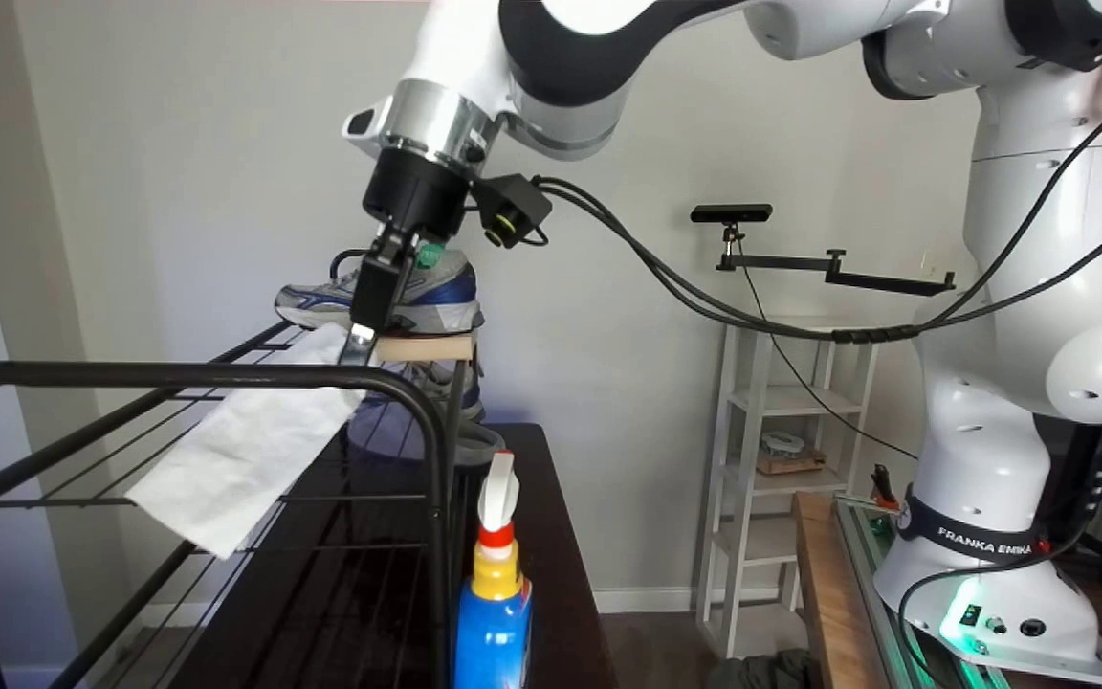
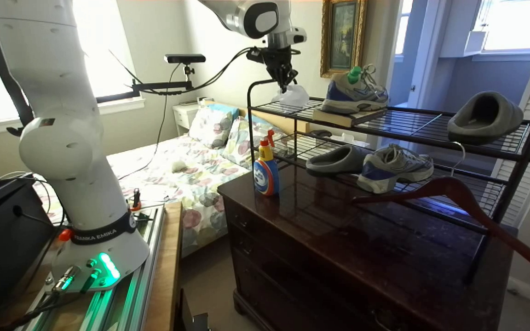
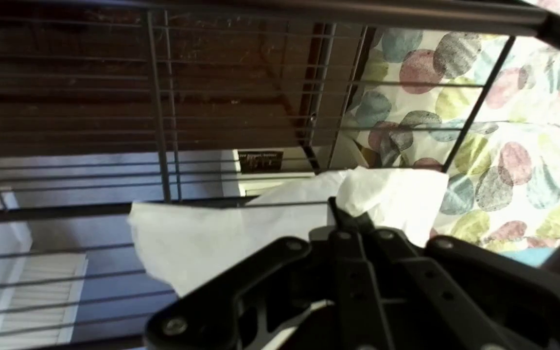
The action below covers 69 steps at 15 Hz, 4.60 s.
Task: Move the tissue to the right then move the slipper to the left
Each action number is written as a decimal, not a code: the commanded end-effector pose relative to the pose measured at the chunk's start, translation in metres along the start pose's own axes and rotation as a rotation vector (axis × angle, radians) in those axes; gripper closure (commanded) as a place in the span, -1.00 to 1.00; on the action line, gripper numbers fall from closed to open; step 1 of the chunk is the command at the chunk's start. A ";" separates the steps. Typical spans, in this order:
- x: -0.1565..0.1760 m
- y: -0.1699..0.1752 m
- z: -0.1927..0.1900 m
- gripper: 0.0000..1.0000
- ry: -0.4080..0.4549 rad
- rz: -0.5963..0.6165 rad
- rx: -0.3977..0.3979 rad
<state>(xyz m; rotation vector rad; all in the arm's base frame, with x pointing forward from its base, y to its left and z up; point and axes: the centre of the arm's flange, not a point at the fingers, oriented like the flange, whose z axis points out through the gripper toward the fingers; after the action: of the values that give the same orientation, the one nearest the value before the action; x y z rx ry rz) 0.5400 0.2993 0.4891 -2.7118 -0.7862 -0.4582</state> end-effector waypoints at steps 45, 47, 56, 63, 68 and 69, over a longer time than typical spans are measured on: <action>-0.026 0.476 -0.362 1.00 0.727 1.361 -0.567; -0.058 0.450 -0.340 0.98 0.730 1.344 -0.596; -0.044 0.482 -0.319 1.00 0.721 1.261 -0.575; -0.028 0.525 -0.292 1.00 0.751 1.167 -0.548; -0.015 0.533 -0.255 1.00 0.682 1.108 -0.491; -0.009 0.529 -0.249 1.00 0.680 1.098 -0.468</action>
<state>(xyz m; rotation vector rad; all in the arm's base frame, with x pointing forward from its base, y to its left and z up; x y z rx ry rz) 0.7401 -0.2235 0.6146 -2.5514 1.1280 -1.2534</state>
